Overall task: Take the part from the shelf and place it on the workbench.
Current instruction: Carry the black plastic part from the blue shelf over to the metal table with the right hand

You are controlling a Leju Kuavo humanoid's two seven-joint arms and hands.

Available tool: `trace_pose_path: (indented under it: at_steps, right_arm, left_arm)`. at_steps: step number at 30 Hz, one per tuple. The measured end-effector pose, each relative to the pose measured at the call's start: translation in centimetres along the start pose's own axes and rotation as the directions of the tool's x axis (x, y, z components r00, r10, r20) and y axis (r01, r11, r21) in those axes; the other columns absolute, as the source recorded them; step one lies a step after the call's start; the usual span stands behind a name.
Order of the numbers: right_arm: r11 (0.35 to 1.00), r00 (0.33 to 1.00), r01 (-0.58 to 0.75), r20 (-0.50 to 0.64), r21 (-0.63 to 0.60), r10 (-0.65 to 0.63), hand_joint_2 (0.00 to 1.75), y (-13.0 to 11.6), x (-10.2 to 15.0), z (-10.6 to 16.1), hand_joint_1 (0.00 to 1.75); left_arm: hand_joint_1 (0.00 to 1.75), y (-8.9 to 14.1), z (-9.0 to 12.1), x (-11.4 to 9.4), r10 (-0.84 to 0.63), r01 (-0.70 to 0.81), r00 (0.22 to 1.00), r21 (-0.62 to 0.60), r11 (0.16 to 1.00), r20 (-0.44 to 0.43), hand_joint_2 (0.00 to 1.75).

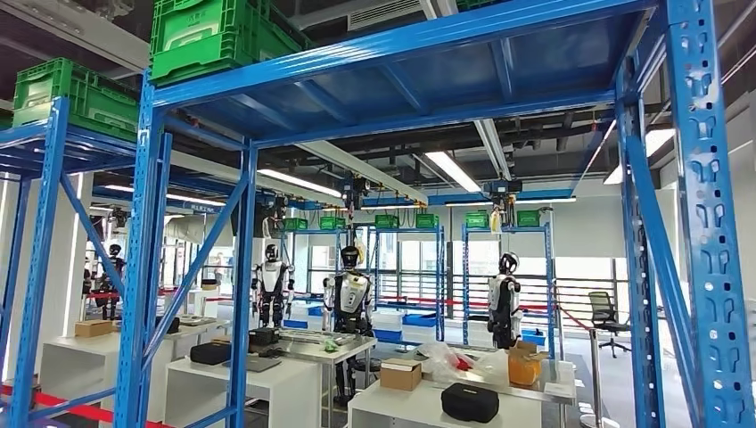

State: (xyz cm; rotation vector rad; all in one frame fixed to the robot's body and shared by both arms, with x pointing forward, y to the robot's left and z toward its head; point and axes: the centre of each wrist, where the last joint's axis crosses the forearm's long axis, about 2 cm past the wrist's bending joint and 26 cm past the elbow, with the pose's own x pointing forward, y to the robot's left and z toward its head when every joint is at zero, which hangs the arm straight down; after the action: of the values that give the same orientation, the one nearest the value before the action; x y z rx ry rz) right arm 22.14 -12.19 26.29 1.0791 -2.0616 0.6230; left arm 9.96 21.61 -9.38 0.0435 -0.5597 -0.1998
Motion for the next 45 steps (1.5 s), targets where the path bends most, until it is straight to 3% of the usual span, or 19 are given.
trace_pose_path:
  at_steps: [45]
  right_arm:
    - [0.999, 0.999, -0.035, -0.002, 0.008, 0.035, 1.75, -0.17, 0.19, -0.04, 1.75]
  left_arm:
    - [0.0, -0.17, -0.03, 0.22, -0.001, 0.001, 1.0, -0.007, 1.0, 0.011, 1.75]
